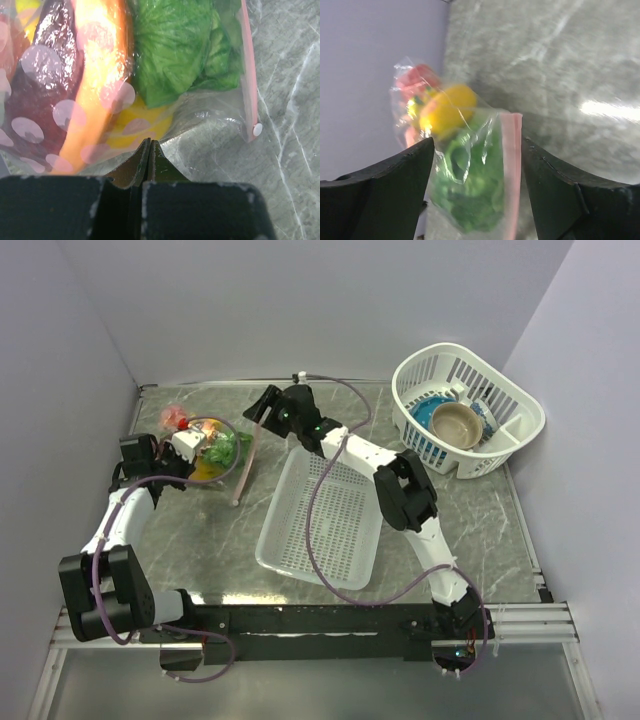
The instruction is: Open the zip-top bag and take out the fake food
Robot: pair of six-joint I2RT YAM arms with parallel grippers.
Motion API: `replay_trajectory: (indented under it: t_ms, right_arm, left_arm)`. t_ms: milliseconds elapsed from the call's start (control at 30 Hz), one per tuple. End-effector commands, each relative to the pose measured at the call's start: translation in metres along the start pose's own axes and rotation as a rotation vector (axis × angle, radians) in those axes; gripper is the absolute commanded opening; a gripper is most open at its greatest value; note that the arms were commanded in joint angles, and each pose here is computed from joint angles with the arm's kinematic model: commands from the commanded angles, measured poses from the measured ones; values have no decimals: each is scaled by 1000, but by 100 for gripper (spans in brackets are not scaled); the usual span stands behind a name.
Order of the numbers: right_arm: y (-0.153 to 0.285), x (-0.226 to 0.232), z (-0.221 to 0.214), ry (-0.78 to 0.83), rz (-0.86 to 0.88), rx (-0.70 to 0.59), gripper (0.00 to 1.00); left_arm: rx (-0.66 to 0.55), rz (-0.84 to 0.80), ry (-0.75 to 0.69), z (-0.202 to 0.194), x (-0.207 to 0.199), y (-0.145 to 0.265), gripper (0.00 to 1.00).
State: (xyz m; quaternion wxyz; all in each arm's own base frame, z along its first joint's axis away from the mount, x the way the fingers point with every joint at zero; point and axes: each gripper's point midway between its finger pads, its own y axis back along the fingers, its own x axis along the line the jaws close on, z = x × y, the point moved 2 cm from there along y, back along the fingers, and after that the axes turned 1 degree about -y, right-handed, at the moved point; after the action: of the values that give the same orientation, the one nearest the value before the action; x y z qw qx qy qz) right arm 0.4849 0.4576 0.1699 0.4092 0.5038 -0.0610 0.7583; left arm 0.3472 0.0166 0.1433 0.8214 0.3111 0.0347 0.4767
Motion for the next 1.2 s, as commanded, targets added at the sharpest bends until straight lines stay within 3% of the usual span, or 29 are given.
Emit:
replay_trajectory:
  t_ms: [0,433,500,533,600,633,733,833,867,933,967,1033,1133,1167]
  right_arm:
    - [-15,26,6,-48,133,-26,75]
    - [-22,8,-16,-25,52,18,68]
    - [-18,1,-24,-41,56,25,48]
    - [-17,2,-24,-51,63,23,24]
    - [-19,5,-24,-54,65,31,5]
    - [-18,8,-24,-59,66,40,0]
    - [-7,34,-14,-50,120,18,0]
    - [10,62,8,-57,111,-23,0]
    - [20,87,32,-67,136,-74,0]
    - [31,96,51,-99,85,-96,0]
    - [44,122,74,-108,116,-145,0]
    - [64,138,100,-116,118,-208,0]
    - [97,161,128,-108,152,-258,0]
    - [103,158,133,-107,139,-263,0]
  left_arm:
    - [-38,-11,-21,7,1,1,1]
    - [-54,-12,-21,12,3,3,1]
    - [-55,-7,-26,14,4,3,1]
    - [-54,-6,-23,14,5,4,1]
    - [-58,-9,-23,16,5,5,1]
    - [-63,-5,-21,18,5,7,1]
    - [-74,10,-22,25,6,13,1]
    - [-87,-1,-16,37,6,24,19]
    - [-108,-5,-21,50,9,32,36]
    - [-137,-30,-4,64,2,51,50]
    - [-185,-46,-16,80,0,61,72]
    - [-243,-41,-40,99,-8,84,87]
    - [-325,-73,-100,113,-28,105,89]
    - [-336,-97,-104,111,-35,105,95]
